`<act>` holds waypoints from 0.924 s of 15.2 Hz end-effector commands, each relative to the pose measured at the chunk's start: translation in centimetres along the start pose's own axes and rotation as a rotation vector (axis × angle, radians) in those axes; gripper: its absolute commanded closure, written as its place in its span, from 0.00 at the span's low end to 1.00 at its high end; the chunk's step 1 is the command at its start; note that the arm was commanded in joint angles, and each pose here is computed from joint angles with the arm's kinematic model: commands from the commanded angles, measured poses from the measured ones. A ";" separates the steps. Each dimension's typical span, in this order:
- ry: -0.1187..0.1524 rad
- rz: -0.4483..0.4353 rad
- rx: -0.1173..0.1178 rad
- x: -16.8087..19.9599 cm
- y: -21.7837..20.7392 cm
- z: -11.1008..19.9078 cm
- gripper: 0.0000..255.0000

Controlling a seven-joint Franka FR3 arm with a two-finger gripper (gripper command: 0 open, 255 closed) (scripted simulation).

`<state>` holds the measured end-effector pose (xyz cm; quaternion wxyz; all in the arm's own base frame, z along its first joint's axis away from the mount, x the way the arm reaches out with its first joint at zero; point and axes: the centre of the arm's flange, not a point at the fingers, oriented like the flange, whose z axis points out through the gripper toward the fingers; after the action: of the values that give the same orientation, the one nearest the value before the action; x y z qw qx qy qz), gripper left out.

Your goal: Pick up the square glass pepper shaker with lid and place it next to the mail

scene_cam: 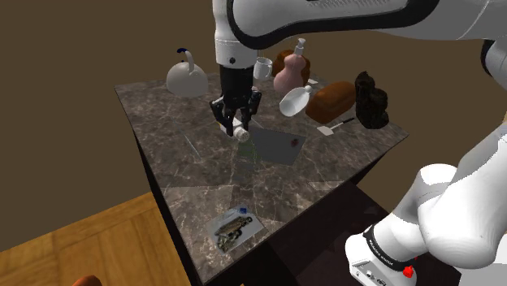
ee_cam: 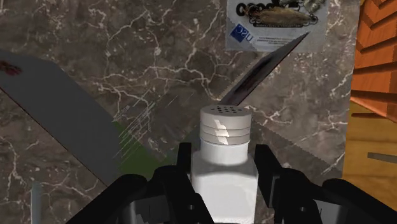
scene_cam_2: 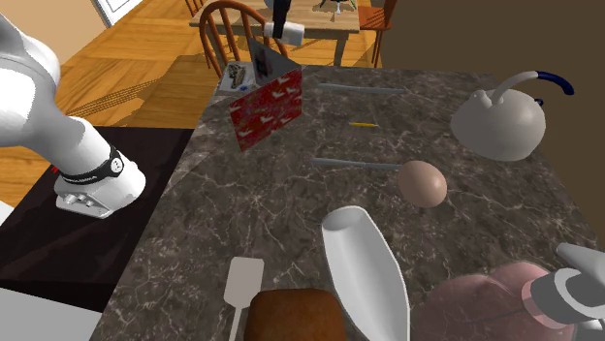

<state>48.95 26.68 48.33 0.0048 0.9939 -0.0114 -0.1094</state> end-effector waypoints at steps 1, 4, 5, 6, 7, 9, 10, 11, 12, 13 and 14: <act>0.000 0.001 0.000 -1.2 -2.4 -0.3 1.00; 0.000 0.001 0.000 -3.2 -5.9 -0.4 1.00; 0.000 0.001 0.000 -3.8 -7.0 -0.5 1.00; 0.000 0.001 0.000 -4.8 -8.7 -0.6 1.00; 0.000 0.001 0.000 -4.7 -8.7 0.0 1.00; 0.000 0.001 0.000 -4.5 -8.8 1.0 1.00; 0.000 0.001 0.000 -4.4 -8.8 1.5 1.00; 0.000 0.001 0.000 -4.2 -8.8 2.0 1.00; 0.000 0.001 0.000 -4.1 -8.8 2.5 1.00; 0.000 0.001 0.000 -4.0 -8.8 3.1 1.00; 0.000 0.001 0.000 -3.9 -8.8 3.6 1.00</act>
<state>44.54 35.56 46.10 0.0048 0.9939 -0.0120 -0.1097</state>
